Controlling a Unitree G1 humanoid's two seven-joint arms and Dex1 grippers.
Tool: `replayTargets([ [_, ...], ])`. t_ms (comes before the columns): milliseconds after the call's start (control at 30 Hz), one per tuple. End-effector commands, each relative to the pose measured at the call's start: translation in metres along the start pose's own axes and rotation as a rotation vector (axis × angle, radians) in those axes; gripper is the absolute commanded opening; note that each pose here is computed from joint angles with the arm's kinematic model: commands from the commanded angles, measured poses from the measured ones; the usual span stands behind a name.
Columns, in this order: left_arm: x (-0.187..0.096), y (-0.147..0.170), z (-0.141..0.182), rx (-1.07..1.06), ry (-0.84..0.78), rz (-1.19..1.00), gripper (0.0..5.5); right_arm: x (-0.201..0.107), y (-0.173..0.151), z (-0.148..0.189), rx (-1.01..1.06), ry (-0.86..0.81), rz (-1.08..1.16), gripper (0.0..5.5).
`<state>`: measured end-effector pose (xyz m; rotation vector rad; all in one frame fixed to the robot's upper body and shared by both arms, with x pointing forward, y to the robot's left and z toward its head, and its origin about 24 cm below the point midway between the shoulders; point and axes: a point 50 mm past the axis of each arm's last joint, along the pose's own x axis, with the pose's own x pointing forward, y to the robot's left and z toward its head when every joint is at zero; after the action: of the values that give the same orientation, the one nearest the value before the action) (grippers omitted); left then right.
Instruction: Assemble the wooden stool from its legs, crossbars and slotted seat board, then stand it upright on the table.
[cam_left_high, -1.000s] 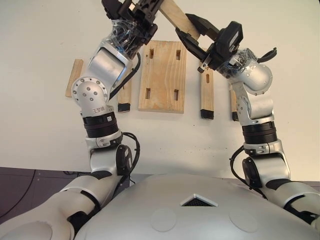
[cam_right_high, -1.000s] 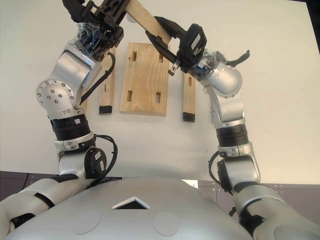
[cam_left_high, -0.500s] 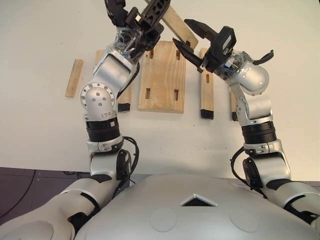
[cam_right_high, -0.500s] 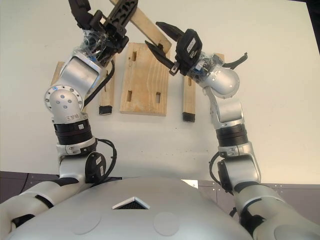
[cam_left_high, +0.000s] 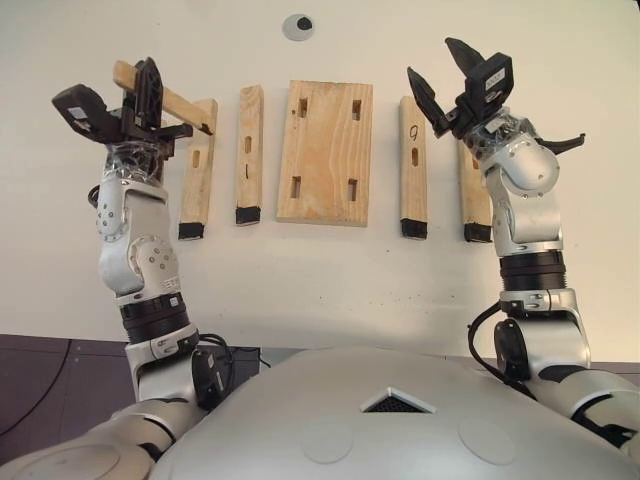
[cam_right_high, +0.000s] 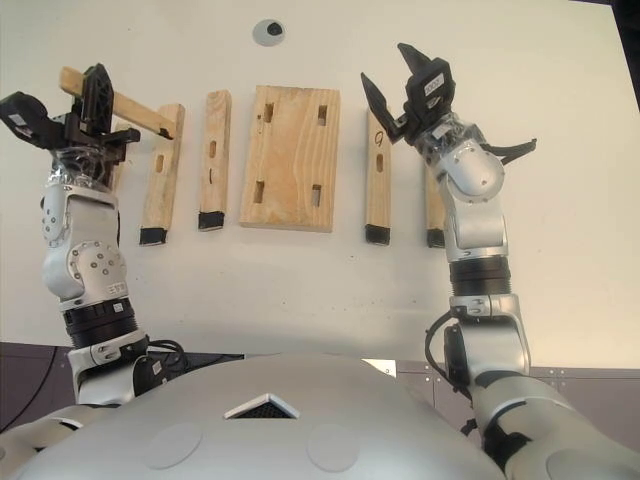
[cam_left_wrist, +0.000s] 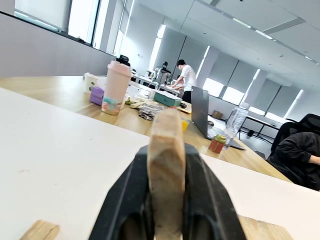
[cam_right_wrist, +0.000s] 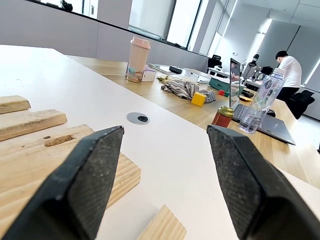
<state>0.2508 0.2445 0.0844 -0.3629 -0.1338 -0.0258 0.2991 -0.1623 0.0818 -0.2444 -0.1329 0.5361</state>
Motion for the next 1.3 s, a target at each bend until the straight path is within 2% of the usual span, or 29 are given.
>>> replayTargets([
  [33,-0.004,0.009,-0.001,0.037,0.006,0.031,0.38,-0.003,-0.001,-0.002,0.002,0.009,-0.01,3.08],
  [333,-0.016,0.012,-0.013,0.121,0.068,0.037,0.38,-0.006,0.003,-0.007,0.009,0.026,-0.015,3.08],
  [733,-0.023,0.022,-0.015,0.169,0.074,0.088,0.38,-0.007,0.006,-0.009,0.006,0.037,-0.002,3.08],
  [900,-0.03,0.024,-0.03,0.187,0.13,0.091,0.38,-0.007,0.009,-0.011,0.011,0.042,0.009,3.08],
  [1033,-0.034,0.024,-0.045,0.28,0.185,0.035,0.38,-0.007,0.011,-0.012,0.01,0.047,0.022,3.08],
  [1300,-0.051,0.031,-0.085,0.266,0.373,-0.015,0.38,-0.001,0.009,-0.008,0.058,0.03,0.014,3.08],
])
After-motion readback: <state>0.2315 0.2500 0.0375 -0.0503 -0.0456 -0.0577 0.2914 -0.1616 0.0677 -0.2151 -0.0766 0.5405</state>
